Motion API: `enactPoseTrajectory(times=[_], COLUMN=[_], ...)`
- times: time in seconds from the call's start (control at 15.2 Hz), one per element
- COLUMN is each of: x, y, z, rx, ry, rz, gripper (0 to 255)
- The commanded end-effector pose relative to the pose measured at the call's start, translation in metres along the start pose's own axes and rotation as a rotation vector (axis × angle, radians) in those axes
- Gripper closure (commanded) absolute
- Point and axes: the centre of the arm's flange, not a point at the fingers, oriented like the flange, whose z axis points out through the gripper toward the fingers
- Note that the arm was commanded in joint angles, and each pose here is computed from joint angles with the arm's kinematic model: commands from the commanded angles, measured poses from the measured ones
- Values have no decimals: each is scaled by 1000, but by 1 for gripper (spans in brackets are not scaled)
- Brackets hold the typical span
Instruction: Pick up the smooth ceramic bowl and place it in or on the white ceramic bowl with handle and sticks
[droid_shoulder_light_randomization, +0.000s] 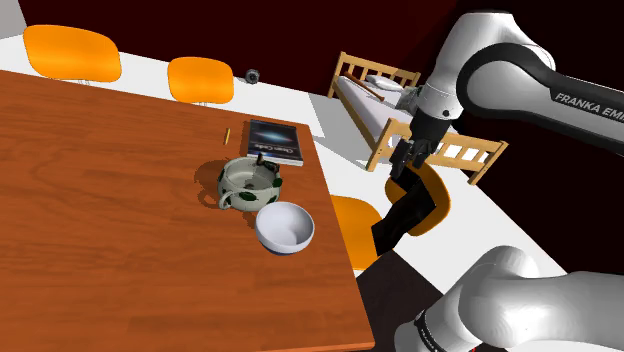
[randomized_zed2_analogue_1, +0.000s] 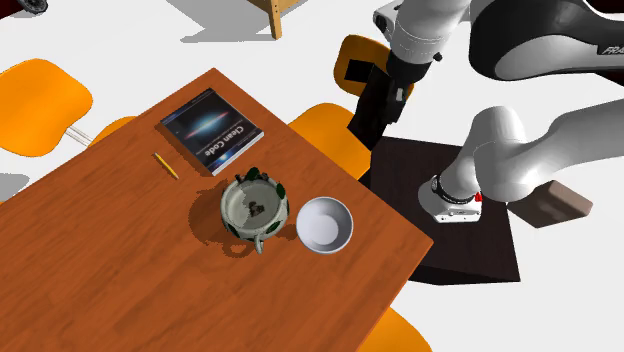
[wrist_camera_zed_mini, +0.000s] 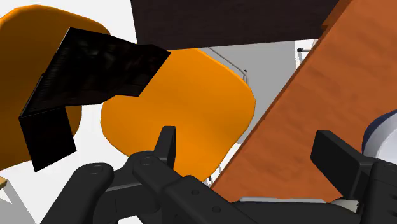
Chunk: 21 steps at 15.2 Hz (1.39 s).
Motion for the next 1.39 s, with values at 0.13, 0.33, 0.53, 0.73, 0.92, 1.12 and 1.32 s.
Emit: enactPoseTrajectory(times=[0.13, 0.33, 0.53, 0.73, 0.92, 1.12, 1.32], x=[9, 24, 38, 52, 66, 80, 88], y=[-21, -53, -85, -117, -149, -182, -200], z=[10, 25, 39, 53, 67, 80, 92], rx=[10, 24, 38, 53, 67, 81, 89], ry=[-1, -2, -3, -3, -4, -5, -6], rz=[-1, -1, -2, -3, -4, -5, -5], gripper=[0, 0, 0, 0, 0, 0, 0])
